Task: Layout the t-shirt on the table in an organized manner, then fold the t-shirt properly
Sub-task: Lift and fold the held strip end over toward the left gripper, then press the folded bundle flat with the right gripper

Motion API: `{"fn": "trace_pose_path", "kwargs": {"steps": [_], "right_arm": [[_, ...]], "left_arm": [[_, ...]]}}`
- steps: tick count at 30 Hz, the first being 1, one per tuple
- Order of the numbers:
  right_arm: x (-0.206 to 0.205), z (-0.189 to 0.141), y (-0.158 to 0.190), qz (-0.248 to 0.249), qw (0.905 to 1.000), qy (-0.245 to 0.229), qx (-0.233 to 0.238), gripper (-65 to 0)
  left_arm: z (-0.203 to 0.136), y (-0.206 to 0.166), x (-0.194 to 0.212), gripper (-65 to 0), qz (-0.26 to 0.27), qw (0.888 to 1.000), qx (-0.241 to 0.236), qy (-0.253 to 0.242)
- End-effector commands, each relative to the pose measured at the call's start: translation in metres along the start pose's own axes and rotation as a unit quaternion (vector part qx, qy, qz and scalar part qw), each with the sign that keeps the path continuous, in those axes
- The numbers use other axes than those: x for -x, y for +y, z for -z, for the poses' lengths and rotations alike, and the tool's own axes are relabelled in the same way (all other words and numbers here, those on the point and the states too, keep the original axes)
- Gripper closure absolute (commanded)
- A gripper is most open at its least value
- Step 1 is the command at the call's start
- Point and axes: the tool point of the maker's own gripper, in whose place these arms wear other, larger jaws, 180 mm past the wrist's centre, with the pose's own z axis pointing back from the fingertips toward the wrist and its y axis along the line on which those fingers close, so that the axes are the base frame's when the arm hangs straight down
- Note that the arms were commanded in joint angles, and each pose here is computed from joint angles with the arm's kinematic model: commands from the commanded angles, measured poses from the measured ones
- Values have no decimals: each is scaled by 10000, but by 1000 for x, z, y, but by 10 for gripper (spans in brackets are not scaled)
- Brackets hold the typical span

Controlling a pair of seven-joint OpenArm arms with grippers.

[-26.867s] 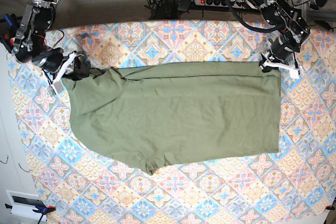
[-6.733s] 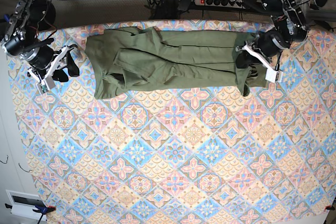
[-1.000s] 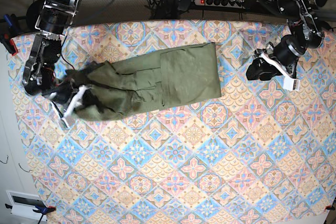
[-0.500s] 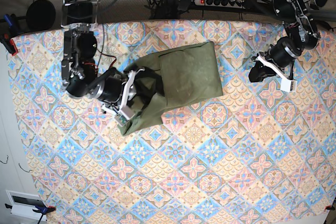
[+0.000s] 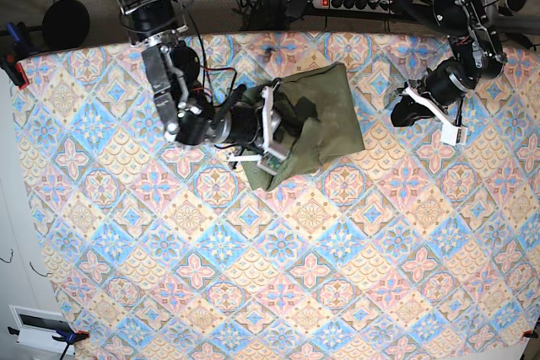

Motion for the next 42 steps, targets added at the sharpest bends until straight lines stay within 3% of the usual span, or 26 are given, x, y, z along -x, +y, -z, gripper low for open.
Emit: {"fn": "trace_pose_path", "kwargs": {"steps": [1, 7, 12, 17, 23, 32, 42], "right_arm": [[-17, -2, -2, -242, 9994, -221, 67, -60], [-8, 9, 3, -950, 9946, 223, 360, -199], [-26, 12, 22, -1656, 9853, 102, 403, -210], [-44, 24, 37, -1992, 9791, -36, 407, -213], [-61, 36, 51, -1921, 9807, -204, 287, -214], [-74, 28, 12, -1669, 9828, -472, 632, -210], [-72, 31, 16, -1681, 9831, -442, 574, -208]], "left_arm": [[-4, -5, -14, 0, 126, 9997, 83, -208], [-4, -5, -13, 0, 123, 9997, 81, -201], [-4, -5, -13, 0, 123, 9997, 81, -201], [-4, -5, -14, 0, 132, 9997, 79, -206], [-4, -5, -12, 0, 127, 9997, 82, -190], [-4, -4, -11, 0, 124, 9997, 80, -183], [-5, -4, -12, 0, 121, 9997, 75, -188]]}}
